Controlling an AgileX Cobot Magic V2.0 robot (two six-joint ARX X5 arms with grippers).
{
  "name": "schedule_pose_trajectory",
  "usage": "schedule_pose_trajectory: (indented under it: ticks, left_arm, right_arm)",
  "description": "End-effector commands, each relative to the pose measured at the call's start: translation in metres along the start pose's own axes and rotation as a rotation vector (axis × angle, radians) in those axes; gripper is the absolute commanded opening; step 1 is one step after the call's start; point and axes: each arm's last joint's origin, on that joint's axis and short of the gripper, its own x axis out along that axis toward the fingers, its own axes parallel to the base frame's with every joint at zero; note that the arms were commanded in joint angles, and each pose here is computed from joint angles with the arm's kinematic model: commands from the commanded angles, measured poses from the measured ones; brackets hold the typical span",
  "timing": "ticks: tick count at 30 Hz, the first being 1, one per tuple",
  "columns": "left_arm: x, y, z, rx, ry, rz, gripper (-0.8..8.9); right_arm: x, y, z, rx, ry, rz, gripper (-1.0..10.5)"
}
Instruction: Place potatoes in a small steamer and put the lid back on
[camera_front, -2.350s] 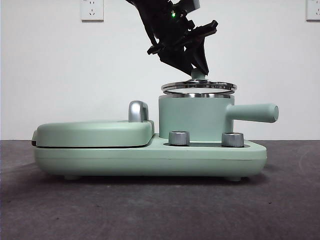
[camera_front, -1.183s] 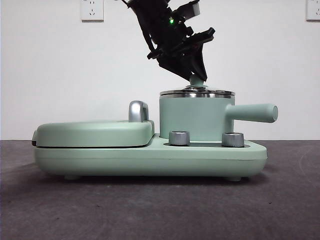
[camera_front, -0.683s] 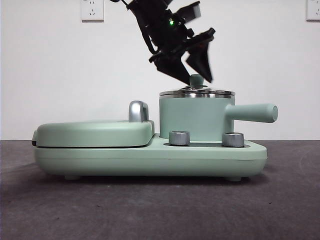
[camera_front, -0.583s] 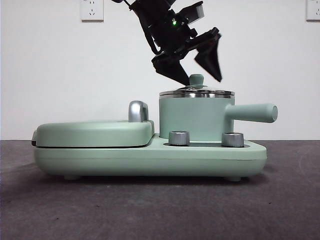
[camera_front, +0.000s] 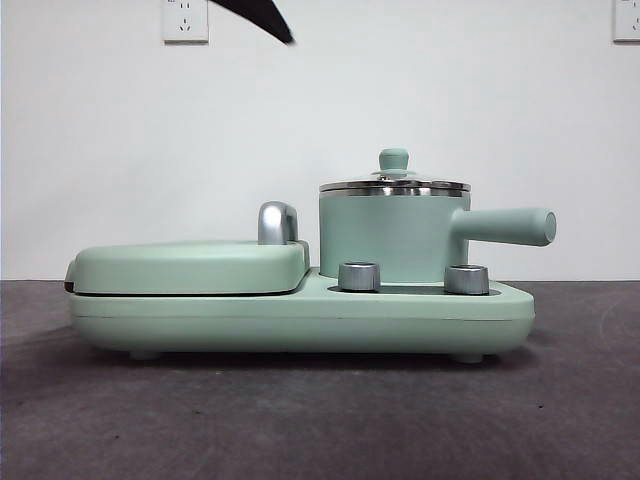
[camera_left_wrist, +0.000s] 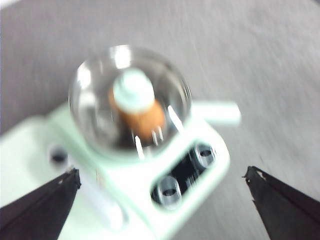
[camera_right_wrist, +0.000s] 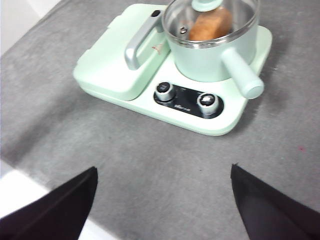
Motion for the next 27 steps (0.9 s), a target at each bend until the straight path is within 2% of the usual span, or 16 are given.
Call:
schedule_pose_trajectory:
  ticks: [1,5,10,14,17,22,27]
  left_arm:
    - [-0.029,-0.009,-0.004,-0.012,-0.021,-0.007,5.62]
    - [-0.070,-0.019,-0.042,-0.013,-0.018,-0.007,5.62]
    - [-0.080,-0.024,-0.095,-0.038,0.046,-0.009,5.62]
    - [-0.080,-0.026,-0.138,-0.098,0.078,-0.008,5.62]
    - [-0.080,-0.028,-0.169,-0.144,0.027,-0.007,5.62]
    - [-0.083,-0.031,-0.218,-0.220,-0.140,-0.018,5.60]
    - [-0.094,-0.034,-0.250,-0.279,-0.251,-0.022,5.59]
  right_arm:
    - [0.000,0.002,0.003,-0.003,-0.007,0.036,4.2]
    - [0.000,0.002,0.003,-0.013,-0.006,0.044,4.2]
    - [-0.001,0.003,0.005,-0.030,-0.021,0.052,4.2]
    - [-0.001,0.006,0.007,-0.058,-0.038,0.126,4.2]
    - [0.001,0.006,0.008,-0.077,-0.028,0.137,4.2]
    - [0.005,0.006,0.011,-0.081,-0.020,0.135,4.2]
    - [0.011,0.006,0.015,-0.084,-0.020,0.135,4.2]
